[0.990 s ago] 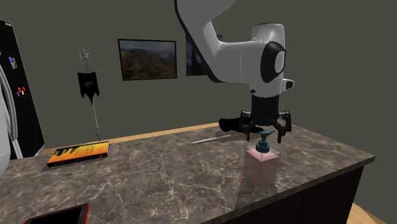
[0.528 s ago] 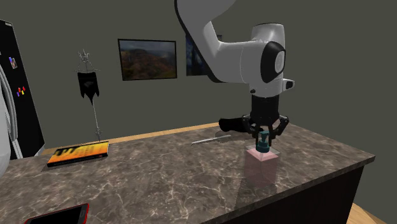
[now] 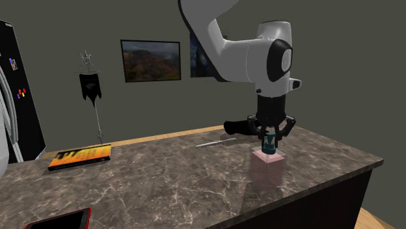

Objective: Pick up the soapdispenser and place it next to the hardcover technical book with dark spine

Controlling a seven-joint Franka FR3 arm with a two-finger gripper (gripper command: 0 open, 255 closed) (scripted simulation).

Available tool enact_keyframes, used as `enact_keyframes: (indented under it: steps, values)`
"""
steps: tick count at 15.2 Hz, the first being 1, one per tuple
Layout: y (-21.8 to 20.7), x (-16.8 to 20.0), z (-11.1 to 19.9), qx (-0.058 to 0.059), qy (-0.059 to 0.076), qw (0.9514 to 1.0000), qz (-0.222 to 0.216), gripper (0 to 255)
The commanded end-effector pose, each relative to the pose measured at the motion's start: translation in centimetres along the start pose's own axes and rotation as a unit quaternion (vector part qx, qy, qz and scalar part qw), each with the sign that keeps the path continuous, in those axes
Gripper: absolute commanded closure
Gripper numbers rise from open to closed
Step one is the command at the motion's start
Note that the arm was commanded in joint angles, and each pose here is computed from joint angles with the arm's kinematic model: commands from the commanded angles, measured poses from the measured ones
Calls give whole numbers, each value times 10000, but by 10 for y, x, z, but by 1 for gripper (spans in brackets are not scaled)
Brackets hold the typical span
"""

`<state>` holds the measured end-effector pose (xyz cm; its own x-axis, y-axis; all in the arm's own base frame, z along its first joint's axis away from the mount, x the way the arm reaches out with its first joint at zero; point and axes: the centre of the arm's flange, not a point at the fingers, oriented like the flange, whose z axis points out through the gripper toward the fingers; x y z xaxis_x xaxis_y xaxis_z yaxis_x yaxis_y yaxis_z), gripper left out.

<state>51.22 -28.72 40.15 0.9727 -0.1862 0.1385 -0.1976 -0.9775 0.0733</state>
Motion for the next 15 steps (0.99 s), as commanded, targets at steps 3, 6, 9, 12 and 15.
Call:
enact_keyframes:
  steps: [3,6,9,12,15]
  values:
    - [1,2,-20,0,0,10000,1,255]
    - [3,4,-35,0,0,10000,1,255]
    - [4,7,-51,0,0,10000,1,255]
    - [5,9,-67,0,0,10000,1,255]
    - [6,11,-82,0,0,10000,1,255]
